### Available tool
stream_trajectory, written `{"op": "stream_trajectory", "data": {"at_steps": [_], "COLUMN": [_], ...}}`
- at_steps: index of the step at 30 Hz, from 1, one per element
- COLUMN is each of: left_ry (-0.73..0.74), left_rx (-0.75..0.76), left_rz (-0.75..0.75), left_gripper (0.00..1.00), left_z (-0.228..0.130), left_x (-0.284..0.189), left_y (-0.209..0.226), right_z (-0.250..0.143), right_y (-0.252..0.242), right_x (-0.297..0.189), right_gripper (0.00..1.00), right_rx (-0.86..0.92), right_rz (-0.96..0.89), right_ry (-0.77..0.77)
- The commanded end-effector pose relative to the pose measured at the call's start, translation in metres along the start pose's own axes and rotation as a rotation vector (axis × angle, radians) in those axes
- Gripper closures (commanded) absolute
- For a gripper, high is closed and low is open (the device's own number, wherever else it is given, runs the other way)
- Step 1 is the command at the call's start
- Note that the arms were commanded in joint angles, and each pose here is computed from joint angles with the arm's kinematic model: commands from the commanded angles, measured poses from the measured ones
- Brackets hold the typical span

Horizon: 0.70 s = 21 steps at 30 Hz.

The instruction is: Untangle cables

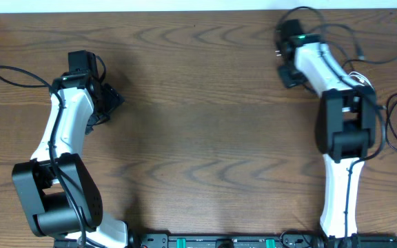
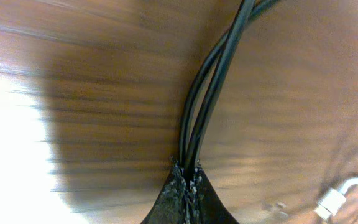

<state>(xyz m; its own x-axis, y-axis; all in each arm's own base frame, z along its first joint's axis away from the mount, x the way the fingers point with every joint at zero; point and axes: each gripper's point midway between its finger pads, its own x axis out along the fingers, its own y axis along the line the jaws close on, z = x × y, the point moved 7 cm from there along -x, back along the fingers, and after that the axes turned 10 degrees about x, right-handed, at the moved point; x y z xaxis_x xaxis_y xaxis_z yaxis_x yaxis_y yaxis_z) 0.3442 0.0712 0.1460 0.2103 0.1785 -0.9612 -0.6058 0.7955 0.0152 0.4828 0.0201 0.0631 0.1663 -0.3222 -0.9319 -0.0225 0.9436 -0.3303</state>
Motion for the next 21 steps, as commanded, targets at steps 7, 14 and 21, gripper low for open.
{"op": "stream_trajectory", "data": {"at_steps": [7,14,21], "left_ry": [0.009,0.009,0.008], "left_rx": [-0.001,-0.001,-0.001], "left_rz": [0.012,0.013,0.013], "left_gripper": [0.08,0.08,0.08], "left_z": [-0.001,-0.001,-0.001], "left_x": [0.004,0.004,0.004], "left_y": [0.002,0.002,0.002], "right_z": [-0.058,-0.061,-0.022], "right_y": [-0.049,-0.063,-0.088], "right_x": [0.08,0.082,0.026], "right_gripper": [0.99,0.61,0.46], "right_rx": [0.275,0.342,0.333], "right_rz": [0.142,0.253,0.246], "right_ry": [0.311,0.328,0.158]}}
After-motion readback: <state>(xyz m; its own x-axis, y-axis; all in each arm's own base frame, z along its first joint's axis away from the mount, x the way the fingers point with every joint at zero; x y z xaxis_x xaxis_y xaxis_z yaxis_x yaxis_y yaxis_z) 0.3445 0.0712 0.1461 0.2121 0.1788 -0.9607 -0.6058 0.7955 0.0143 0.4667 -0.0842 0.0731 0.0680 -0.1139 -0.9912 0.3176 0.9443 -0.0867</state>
